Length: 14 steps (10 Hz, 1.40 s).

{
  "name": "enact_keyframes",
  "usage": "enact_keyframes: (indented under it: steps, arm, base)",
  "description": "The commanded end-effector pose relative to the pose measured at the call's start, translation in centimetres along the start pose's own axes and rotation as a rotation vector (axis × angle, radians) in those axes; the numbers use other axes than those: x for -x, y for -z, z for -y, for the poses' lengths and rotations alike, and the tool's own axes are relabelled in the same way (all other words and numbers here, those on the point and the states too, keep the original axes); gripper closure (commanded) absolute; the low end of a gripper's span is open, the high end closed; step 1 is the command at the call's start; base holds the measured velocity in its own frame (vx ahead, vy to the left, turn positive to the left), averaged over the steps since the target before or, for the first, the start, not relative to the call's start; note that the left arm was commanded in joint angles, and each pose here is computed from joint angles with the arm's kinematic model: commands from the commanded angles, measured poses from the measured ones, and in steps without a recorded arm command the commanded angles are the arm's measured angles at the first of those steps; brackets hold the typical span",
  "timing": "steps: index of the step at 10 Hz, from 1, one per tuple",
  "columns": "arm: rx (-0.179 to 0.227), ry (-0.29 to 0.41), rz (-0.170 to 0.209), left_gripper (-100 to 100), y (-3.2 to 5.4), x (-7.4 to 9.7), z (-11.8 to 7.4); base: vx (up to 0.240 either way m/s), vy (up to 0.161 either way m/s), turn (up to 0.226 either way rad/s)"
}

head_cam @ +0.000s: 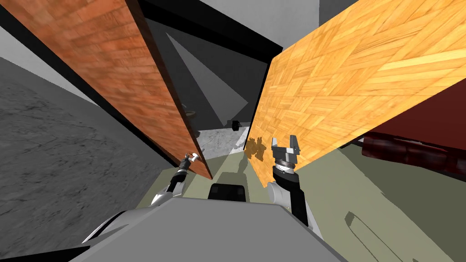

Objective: Pull the door open

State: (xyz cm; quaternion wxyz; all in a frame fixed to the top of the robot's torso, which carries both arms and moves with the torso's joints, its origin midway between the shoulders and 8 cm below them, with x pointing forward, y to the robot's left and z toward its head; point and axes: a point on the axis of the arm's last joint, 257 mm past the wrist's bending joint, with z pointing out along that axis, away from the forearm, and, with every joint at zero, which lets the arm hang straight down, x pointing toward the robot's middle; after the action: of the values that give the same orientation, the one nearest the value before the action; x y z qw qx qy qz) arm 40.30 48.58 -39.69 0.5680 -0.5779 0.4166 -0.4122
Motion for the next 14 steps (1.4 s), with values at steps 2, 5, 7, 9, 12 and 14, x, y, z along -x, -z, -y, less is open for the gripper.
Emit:
enact_keyframes:
  steps: [2,5,7,9,12,14]
  arm:
    - [-0.005,-0.002,0.001,100,-0.16,0.2,0.3]
    - [-0.005,-0.002,-0.004,100,-0.22,-0.1,0.3]
    - [-0.005,-0.002,-0.007,100,-0.25,-0.2,0.3]
    - [-0.006,-0.002,-0.012,100,-0.3,-0.5,0.3]
    - [-0.006,-0.002,-0.019,100,-0.37,-0.8,0.3]
    - [-0.008,-0.002,-0.044,100,-0.62,-2.0,0.4]
  base:
    - [-0.189,0.031,-0.001]
    - [-0.191,0.029,0.004]
    - [-0.16,0.026,-0.009]
    - [-0.148,0.018,-0.02]
    - [-0.131,0.007,-0.028]
    - [-0.016,0.018,-0.07]
